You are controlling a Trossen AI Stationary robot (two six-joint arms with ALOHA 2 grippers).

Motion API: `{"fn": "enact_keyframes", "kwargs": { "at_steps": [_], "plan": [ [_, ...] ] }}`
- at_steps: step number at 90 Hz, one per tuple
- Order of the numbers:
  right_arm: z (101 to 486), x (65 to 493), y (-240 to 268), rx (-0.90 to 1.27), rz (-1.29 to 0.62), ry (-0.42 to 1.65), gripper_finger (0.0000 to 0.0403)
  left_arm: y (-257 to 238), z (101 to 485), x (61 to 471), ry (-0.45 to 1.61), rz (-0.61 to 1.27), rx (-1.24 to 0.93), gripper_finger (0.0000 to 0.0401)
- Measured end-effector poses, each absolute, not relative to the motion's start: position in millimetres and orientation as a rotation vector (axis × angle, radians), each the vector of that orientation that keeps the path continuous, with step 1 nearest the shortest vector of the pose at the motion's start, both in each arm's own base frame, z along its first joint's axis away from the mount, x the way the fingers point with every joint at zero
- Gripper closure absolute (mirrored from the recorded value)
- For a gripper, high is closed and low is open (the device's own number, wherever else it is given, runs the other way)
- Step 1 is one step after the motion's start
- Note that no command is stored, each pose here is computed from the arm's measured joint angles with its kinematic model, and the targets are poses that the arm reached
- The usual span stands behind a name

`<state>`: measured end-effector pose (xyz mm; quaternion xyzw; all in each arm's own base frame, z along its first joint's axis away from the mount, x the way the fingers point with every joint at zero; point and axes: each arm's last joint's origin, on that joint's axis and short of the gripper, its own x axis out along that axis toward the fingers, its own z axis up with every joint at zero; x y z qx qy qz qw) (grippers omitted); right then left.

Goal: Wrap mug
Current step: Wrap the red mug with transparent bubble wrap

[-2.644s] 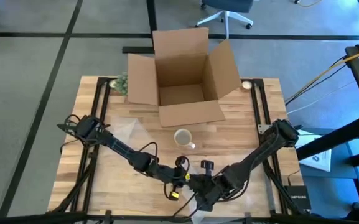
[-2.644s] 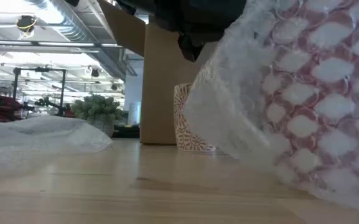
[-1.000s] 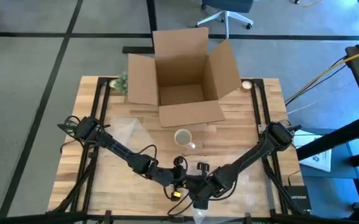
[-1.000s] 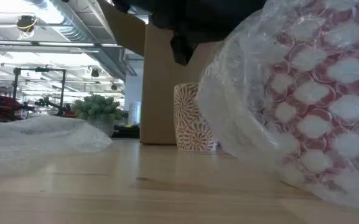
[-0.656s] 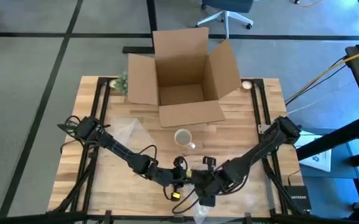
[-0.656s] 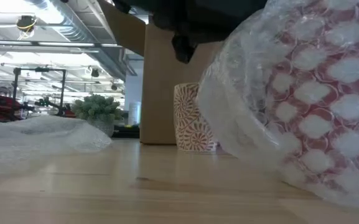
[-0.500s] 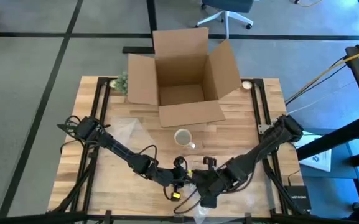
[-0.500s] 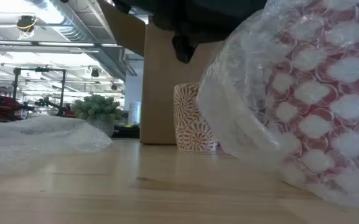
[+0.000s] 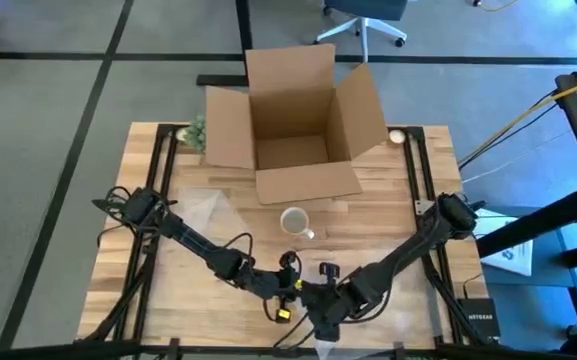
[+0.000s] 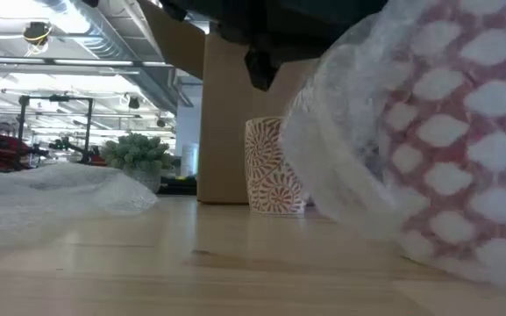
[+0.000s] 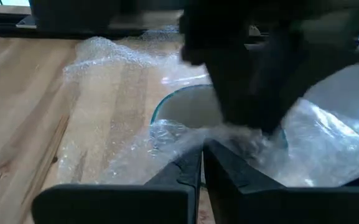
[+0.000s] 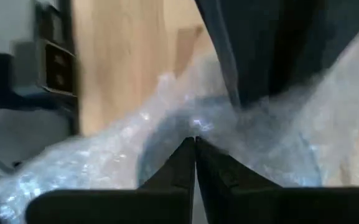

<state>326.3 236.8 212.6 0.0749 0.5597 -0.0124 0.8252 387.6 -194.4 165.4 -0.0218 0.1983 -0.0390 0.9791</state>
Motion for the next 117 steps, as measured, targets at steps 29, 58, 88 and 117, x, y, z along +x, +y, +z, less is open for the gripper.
{"fn": "enact_keyframes", "kwargs": {
  "at_steps": [29,58,88,117],
  "plan": [
    [180,322,226,0.205,-0.075,1.184,0.0403,-196,167,388,0.383,-0.092,-0.035,0.04],
    [248,321,228,0.152,-0.001,1.193,0.0403,-196,166,387,0.388,-0.09,-0.03,0.04],
    [237,326,228,0.093,-0.076,1.136,0.0403,-196,165,387,0.396,-0.09,-0.028,0.04],
    [197,328,233,0.108,-0.096,1.228,0.0403,-196,165,388,0.39,-0.097,-0.03,0.04]
  ]
}}
